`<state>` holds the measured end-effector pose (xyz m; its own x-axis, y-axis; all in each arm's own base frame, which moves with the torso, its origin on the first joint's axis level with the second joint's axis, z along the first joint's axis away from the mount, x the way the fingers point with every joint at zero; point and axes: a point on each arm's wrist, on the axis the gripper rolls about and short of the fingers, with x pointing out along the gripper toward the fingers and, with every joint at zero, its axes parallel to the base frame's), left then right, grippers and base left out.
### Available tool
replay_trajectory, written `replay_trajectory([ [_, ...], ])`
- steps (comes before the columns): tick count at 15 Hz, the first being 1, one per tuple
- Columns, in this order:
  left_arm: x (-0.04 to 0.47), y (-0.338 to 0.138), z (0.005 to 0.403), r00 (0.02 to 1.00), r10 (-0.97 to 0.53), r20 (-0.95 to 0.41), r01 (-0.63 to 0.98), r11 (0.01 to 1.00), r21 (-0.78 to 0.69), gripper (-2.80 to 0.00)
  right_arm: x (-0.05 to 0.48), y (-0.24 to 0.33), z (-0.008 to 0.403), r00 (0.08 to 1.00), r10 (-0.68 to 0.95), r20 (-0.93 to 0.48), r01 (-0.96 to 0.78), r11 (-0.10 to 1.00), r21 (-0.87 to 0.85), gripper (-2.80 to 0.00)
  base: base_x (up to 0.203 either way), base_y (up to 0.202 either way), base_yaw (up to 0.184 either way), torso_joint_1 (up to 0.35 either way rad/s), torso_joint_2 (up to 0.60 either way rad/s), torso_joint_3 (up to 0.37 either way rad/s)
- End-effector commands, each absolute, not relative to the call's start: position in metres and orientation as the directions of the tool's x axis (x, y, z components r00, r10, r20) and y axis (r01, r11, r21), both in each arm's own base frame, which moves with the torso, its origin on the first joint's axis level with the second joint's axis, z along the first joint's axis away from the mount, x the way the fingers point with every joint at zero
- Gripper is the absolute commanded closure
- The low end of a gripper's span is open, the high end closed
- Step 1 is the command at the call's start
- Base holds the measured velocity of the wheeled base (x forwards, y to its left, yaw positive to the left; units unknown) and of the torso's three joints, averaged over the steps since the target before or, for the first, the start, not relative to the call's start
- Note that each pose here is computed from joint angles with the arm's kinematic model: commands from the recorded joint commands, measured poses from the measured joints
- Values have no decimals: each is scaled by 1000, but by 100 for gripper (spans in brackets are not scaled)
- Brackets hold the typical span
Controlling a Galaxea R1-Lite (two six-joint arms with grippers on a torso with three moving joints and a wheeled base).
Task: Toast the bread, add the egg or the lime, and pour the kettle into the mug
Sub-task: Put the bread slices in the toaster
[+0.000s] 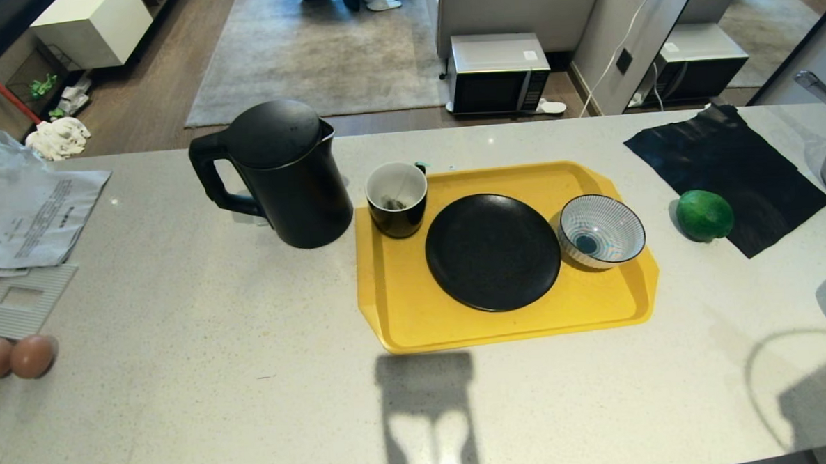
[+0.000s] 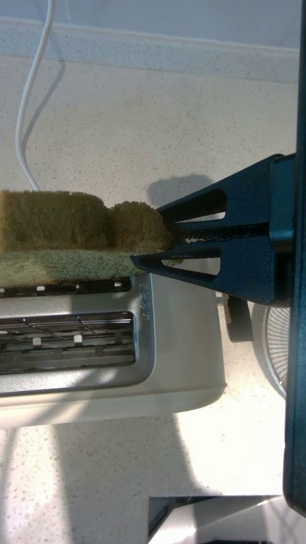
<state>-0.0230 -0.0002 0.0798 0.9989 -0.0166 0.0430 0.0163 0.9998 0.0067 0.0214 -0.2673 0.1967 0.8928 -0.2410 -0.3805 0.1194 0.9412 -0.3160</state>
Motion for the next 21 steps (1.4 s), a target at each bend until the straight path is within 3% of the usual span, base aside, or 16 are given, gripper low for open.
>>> replay_trajectory([
  [1,-22,0,75,999,-17,29,17,1000,7,0,21,-267,195,892,-239,-384,107,937,-333,0,0,0,0,0,0,0],
  [21,-22,0,75,999,-17,29,17,1000,7,0,41,-271,189,899,-174,-401,45,949,-311,0,0,0,0,0,0,0],
])
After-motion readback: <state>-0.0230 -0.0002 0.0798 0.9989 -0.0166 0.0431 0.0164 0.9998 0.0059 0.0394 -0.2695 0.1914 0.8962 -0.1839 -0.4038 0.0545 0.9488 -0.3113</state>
